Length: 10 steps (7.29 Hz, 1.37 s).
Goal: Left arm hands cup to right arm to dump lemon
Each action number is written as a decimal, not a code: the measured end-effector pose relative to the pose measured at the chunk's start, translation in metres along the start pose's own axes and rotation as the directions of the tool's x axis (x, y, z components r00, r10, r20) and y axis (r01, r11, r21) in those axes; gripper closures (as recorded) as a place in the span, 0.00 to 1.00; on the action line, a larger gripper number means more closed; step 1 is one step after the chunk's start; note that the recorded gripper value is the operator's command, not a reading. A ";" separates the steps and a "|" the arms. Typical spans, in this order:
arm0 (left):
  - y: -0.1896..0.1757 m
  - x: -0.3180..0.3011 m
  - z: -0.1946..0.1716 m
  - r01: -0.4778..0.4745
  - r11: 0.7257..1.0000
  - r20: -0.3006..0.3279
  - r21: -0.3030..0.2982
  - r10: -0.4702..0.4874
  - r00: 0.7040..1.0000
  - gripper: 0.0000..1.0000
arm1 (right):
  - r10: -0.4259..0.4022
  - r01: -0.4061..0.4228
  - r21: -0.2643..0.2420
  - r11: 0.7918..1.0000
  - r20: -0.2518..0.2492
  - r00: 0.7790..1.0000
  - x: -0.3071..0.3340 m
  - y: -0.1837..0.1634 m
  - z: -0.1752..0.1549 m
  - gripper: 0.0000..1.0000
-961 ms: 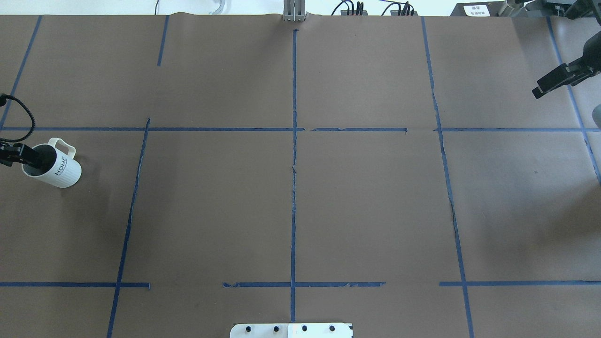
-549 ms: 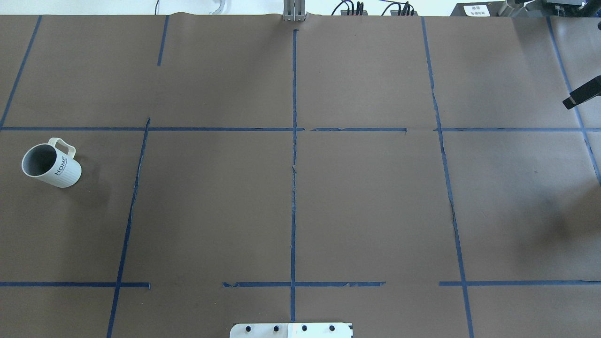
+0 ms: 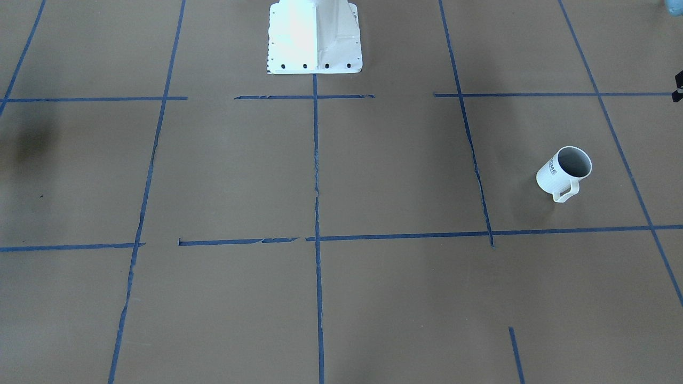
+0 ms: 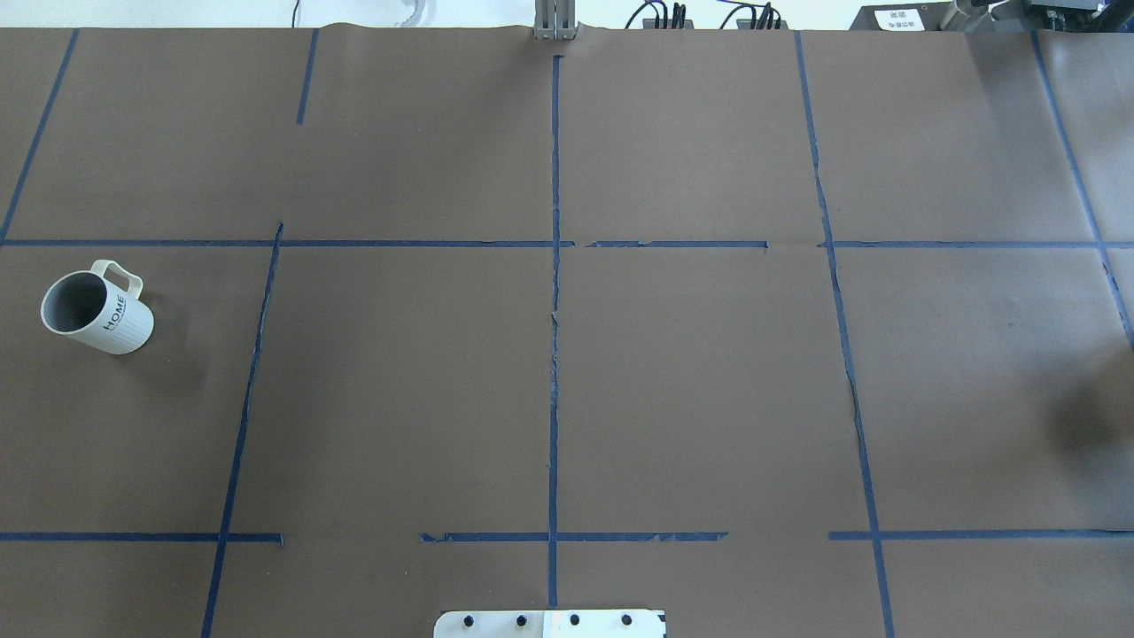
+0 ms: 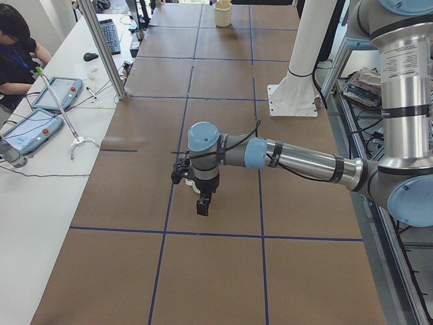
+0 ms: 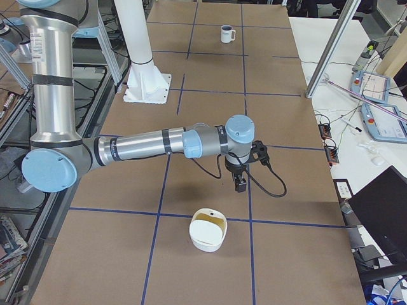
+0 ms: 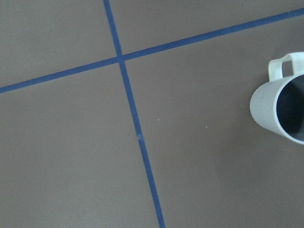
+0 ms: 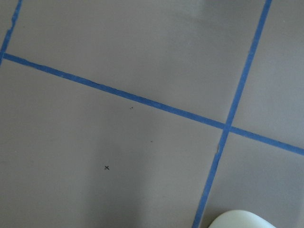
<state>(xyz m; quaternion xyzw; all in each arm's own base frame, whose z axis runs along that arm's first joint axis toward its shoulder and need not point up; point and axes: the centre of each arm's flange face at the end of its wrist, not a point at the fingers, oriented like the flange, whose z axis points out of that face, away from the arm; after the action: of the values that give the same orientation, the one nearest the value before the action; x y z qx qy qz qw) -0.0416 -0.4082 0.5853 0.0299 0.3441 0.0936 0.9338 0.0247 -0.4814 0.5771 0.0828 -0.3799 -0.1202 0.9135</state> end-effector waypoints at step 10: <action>0.059 -0.044 0.004 0.092 0.996 -0.085 0.008 -0.091 0.992 0.00 | 0.162 -0.162 -0.068 0.984 -0.005 0.987 0.052 0.107 0.023 0.00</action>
<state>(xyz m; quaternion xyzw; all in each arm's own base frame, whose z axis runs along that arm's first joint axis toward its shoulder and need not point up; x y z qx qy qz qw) -0.0814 -0.3590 0.6232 0.0156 0.3849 0.0497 0.9215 0.0603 -0.3951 0.6545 0.0201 -0.3813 -0.0583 0.9224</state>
